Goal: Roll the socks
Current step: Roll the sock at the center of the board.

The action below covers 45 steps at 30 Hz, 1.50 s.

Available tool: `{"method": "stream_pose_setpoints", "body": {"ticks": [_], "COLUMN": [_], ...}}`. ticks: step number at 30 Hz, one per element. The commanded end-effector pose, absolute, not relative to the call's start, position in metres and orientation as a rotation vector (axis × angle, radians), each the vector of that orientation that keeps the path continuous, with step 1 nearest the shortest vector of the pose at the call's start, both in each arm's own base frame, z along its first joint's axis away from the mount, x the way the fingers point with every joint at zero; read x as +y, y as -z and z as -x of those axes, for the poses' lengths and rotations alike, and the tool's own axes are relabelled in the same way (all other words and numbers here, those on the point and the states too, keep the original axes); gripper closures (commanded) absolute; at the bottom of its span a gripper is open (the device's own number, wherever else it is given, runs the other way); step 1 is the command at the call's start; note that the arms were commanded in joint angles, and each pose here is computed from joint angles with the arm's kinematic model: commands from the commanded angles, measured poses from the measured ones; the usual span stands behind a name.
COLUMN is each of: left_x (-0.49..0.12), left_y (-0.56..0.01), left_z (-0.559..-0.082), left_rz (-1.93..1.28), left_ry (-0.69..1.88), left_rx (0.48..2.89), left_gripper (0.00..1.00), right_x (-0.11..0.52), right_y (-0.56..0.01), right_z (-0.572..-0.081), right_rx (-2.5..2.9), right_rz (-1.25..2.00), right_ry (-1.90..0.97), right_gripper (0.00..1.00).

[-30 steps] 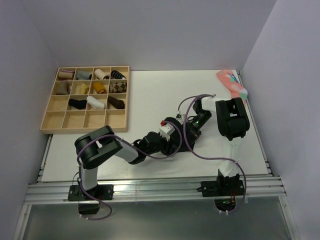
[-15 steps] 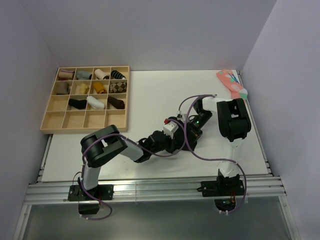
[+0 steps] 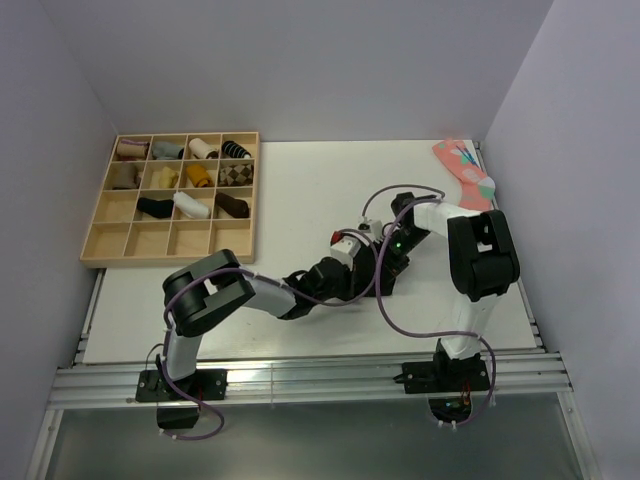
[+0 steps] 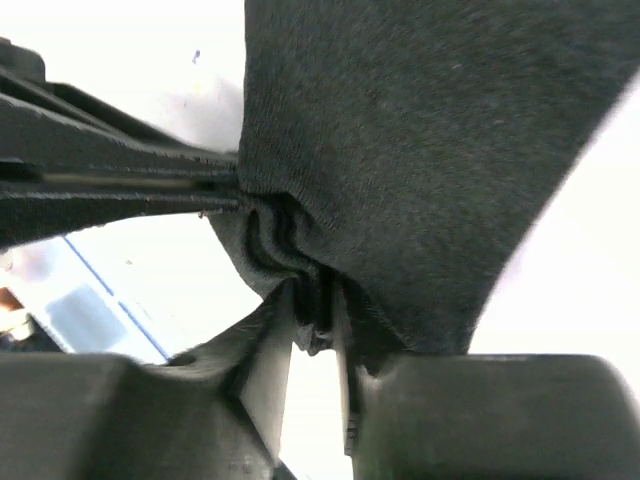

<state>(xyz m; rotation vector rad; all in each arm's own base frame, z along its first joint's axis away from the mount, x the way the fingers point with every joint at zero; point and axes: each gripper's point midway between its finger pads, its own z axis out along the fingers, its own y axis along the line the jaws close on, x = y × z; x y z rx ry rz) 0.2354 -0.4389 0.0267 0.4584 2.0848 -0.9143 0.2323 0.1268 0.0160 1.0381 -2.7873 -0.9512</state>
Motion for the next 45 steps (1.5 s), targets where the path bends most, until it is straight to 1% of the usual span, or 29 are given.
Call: {"method": "stream_pose_setpoints", "body": {"ticks": [1, 2, 5, 8, 14, 18, 19, 21, 27, 31, 34, 36, 37, 39, 45], "left_x": [-0.403, -0.404, -0.401, -0.398, -0.395, -0.389, -0.389, -0.383, -0.382, -0.382, -0.384, -0.384, -0.387, -0.385, -0.396], "left_y": [0.031, 0.03, 0.033, 0.034, 0.028, 0.027, 0.026, 0.027, 0.022, 0.017, 0.011, 0.01, 0.007, 0.009, 0.004], "left_z": [-0.21, -0.209, -0.205, -0.201, -0.199, -0.198, -0.197, -0.201, -0.206, -0.209, -0.208, -0.206, -0.209, -0.207, -0.212], "left_rz": [-0.45, -0.442, -0.436, -0.427, -0.416, -0.39, -0.39, -0.387, -0.388, -0.373, -0.371, -0.369, -0.373, -0.386, -0.405], "left_ry": [0.723, 0.722, 0.699, 0.681, 0.706, 0.768, 0.788, 0.773, 0.787, 0.807, 0.832, 0.841, 0.859, 0.834, 0.844], "left_rx": [2.372, 2.383, 2.434, 2.472, 2.516, 2.565, 2.581, 2.608, 2.681, 2.738, 2.775, 2.809, 2.814, 2.85, 2.871], "left_gripper": [1.0, 1.0, 1.0, 1.0, 1.0, 1.0, 1.0, 1.0, 1.0, 1.0, 1.0, 1.0, 1.0, 1.0, 1.0], "right_x": [0.127, 0.128, 0.128, 0.128, 0.116, 0.106, 0.106, 0.1, 0.101, 0.104, 0.108, 0.116, 0.117, 0.126, 0.145], "right_y": [-0.016, -0.019, -0.029, -0.04, -0.058, -0.074, -0.079, -0.084, -0.091, -0.085, -0.085, -0.087, -0.083, -0.087, -0.072], "right_z": [-0.271, -0.272, -0.278, -0.282, -0.293, -0.293, -0.288, -0.287, -0.26, -0.244, -0.236, -0.233, -0.227, -0.226, -0.205], "right_rx": [-2.957, -2.968, -3.015, -3.058, -3.142, -3.165, -3.153, -3.173, -3.072, -2.986, -2.942, -2.892, -2.878, -2.839, -2.741], "right_rz": [-1.158, -1.163, -1.175, -1.194, -1.169, -1.205, -1.278, -1.316, -1.697, -1.942, -2.062, -2.193, -2.207, -2.335, -2.491], "right_ry": [0.898, 0.908, 0.93, 0.97, 1.043, 1.165, 1.176, 1.193, 1.199, 1.145, 1.105, 1.033, 1.02, 0.955, 0.88], "right_gripper": [0.69, 0.61, 0.52, 0.48, 0.47, 0.47, 0.48, 0.49, 0.5, 0.51, 0.51, 0.51, 0.51, 0.51, 0.52]}}
